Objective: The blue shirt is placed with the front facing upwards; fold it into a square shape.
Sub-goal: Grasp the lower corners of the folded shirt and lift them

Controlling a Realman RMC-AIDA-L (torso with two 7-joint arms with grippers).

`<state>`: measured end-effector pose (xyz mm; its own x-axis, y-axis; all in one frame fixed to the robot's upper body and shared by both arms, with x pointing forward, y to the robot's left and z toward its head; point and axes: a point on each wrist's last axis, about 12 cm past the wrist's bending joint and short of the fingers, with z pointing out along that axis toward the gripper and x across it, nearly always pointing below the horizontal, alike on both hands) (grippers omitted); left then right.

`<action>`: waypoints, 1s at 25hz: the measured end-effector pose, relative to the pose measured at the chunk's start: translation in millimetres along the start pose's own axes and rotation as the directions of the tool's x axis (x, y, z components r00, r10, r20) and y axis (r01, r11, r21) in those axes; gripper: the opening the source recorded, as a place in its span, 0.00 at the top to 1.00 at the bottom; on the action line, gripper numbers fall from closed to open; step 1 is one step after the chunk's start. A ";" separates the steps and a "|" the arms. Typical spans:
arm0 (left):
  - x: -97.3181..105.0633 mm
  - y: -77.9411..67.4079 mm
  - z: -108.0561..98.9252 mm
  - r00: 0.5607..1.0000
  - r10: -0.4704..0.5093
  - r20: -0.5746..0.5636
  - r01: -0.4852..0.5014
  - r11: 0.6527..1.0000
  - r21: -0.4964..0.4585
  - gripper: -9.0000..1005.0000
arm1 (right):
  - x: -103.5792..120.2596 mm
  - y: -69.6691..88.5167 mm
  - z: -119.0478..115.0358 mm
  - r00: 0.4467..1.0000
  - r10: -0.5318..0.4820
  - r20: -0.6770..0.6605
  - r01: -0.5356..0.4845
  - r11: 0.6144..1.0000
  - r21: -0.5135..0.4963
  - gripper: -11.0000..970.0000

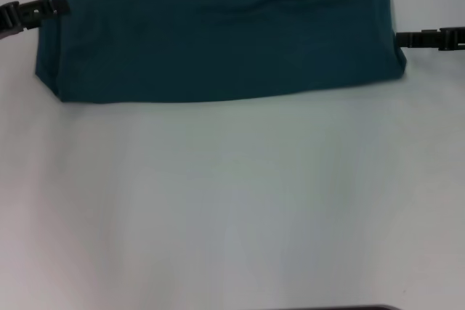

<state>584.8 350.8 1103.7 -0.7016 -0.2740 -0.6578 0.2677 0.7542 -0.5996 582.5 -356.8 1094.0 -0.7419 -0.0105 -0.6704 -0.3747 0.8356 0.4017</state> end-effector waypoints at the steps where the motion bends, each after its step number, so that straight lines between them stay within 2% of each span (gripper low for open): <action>1: 1.4 0.2 0.0 1.000 0.000 -0.005 0.000 1.000 -0.001 0.15 | 1.1 0.0 0.2 1.000 0.006 -0.011 -0.006 1.000 0.000 0.23; 10: 8.2 1.0 -0.7 1.000 -0.013 -0.009 0.013 1.000 0.003 0.15 | 3.1 12.0 17.7 0.997 -0.007 -0.073 0.004 0.999 -0.033 0.24; 22: 9.5 0.3 0.2 1.000 -0.009 -0.014 0.009 1.000 0.006 0.15 | 7.6 16.6 28.2 0.997 0.002 -0.074 -0.005 0.999 -0.034 0.24; 25: 9.6 0.3 0.3 1.000 -0.008 -0.014 0.008 1.000 0.006 0.15 | 6.6 20.2 32.5 0.997 -0.004 -0.075 0.001 0.999 -0.040 0.28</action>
<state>578.3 348.2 1097.1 -0.7131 -0.2713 -0.6465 0.2662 0.7482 -0.6077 588.1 -322.1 1077.4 -0.7800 -0.0553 -0.6233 -0.3976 0.8130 0.4254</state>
